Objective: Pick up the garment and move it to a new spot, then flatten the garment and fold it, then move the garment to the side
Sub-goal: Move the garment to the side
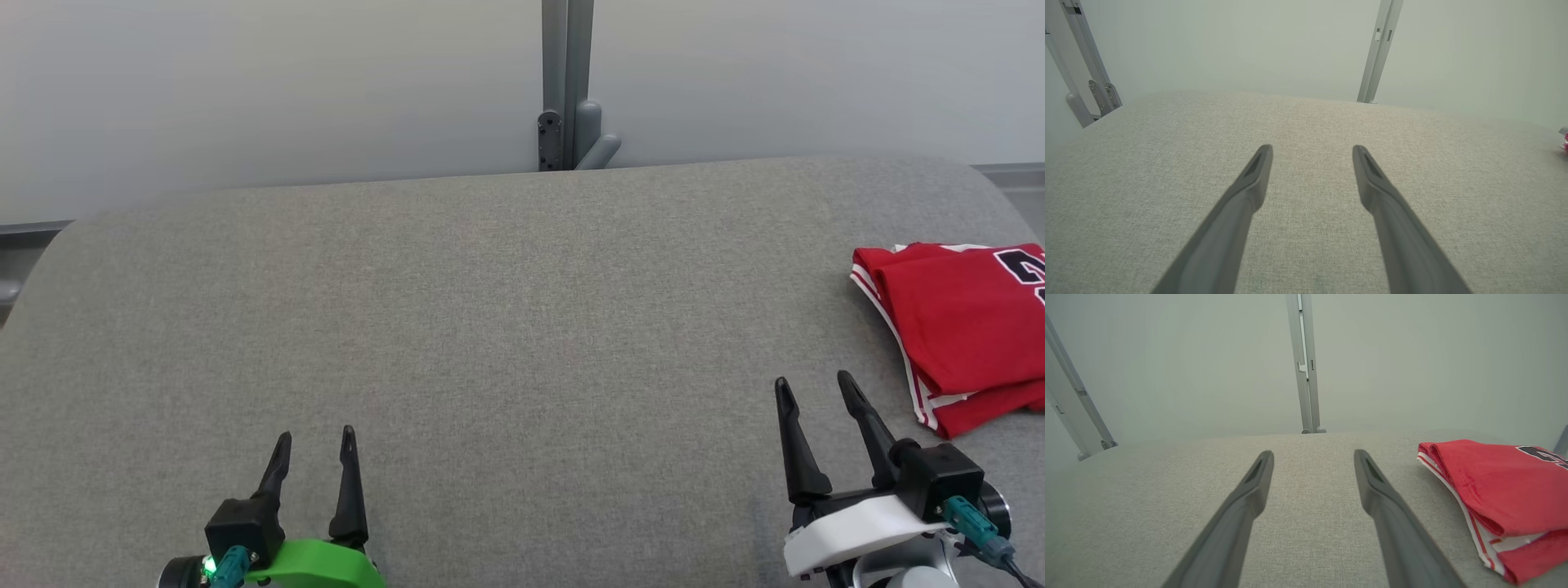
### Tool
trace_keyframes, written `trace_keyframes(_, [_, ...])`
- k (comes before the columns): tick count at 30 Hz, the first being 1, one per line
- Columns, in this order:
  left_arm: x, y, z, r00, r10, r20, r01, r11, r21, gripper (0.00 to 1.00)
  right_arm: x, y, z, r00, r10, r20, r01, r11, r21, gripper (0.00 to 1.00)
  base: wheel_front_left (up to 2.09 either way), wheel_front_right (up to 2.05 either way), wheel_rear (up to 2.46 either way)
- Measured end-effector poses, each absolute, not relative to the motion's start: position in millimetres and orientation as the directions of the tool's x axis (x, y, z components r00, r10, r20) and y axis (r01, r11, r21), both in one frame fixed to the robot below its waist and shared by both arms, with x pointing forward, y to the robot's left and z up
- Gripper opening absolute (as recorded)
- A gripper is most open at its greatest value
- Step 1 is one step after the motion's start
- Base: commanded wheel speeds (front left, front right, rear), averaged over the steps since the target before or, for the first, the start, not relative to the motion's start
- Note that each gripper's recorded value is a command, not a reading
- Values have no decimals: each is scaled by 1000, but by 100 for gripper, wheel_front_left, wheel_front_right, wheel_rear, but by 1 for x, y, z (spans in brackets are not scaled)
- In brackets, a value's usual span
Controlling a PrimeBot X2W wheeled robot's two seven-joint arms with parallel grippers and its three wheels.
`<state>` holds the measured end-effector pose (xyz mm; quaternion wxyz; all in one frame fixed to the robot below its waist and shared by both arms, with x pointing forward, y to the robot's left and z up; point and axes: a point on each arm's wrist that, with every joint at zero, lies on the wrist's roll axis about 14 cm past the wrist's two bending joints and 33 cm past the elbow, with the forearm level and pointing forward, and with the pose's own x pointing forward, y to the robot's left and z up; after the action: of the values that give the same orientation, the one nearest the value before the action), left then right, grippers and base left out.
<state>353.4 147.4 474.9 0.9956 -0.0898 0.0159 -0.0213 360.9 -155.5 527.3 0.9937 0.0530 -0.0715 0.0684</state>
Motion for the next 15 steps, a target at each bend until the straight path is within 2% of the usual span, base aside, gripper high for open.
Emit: trace_keyframes(15, [355, 149, 484, 1000, -30, 1, 30, 983, -180, 100, 357, -147, 521, 980, 147, 135, -165, 977, 138, 100, 0, 0, 0])
